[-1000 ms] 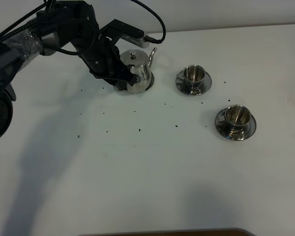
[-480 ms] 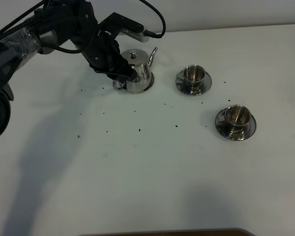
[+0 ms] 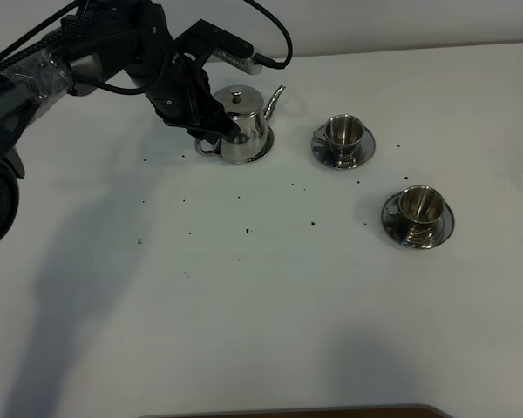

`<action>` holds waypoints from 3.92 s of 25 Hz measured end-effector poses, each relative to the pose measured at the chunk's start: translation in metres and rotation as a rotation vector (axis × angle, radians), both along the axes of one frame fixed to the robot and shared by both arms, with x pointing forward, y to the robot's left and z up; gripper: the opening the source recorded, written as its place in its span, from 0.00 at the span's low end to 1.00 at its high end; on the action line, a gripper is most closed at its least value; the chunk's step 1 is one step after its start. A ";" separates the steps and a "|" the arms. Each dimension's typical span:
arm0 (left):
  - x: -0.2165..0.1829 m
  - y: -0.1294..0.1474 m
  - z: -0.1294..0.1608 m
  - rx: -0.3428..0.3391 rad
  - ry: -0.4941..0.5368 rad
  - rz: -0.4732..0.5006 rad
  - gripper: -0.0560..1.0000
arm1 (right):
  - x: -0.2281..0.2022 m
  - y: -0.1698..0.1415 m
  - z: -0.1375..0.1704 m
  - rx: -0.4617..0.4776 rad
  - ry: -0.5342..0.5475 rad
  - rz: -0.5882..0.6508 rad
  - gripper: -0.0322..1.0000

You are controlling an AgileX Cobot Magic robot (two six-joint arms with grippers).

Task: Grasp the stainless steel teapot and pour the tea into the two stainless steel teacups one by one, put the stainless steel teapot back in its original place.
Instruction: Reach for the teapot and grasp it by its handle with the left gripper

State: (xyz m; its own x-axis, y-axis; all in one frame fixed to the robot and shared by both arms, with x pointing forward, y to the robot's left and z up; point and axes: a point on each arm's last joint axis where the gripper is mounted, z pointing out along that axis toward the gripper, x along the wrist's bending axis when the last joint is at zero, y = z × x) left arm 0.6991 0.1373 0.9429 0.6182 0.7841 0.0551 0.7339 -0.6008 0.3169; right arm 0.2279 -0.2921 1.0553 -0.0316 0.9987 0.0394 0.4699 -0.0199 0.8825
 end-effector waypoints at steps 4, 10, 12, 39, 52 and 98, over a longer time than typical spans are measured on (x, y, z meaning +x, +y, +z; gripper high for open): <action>-0.005 0.001 -0.001 0.014 0.053 -0.003 0.45 | 0.000 0.000 0.000 0.000 0.000 0.000 0.40; -0.008 0.001 0.004 0.009 0.078 0.000 0.45 | 0.000 0.000 0.000 0.000 0.000 0.000 0.40; -0.009 0.002 0.012 0.005 0.074 0.006 0.45 | 0.000 0.000 0.000 0.000 0.000 0.000 0.40; -0.002 0.008 0.036 0.002 0.111 0.033 0.45 | 0.000 0.000 0.000 0.000 0.000 0.000 0.40; 0.008 0.002 0.015 -0.044 0.087 0.023 0.45 | 0.000 0.000 0.000 0.000 0.000 0.000 0.40; 0.014 -0.007 -0.002 -0.117 0.063 0.003 0.30 | 0.000 0.000 0.000 0.000 0.000 0.000 0.40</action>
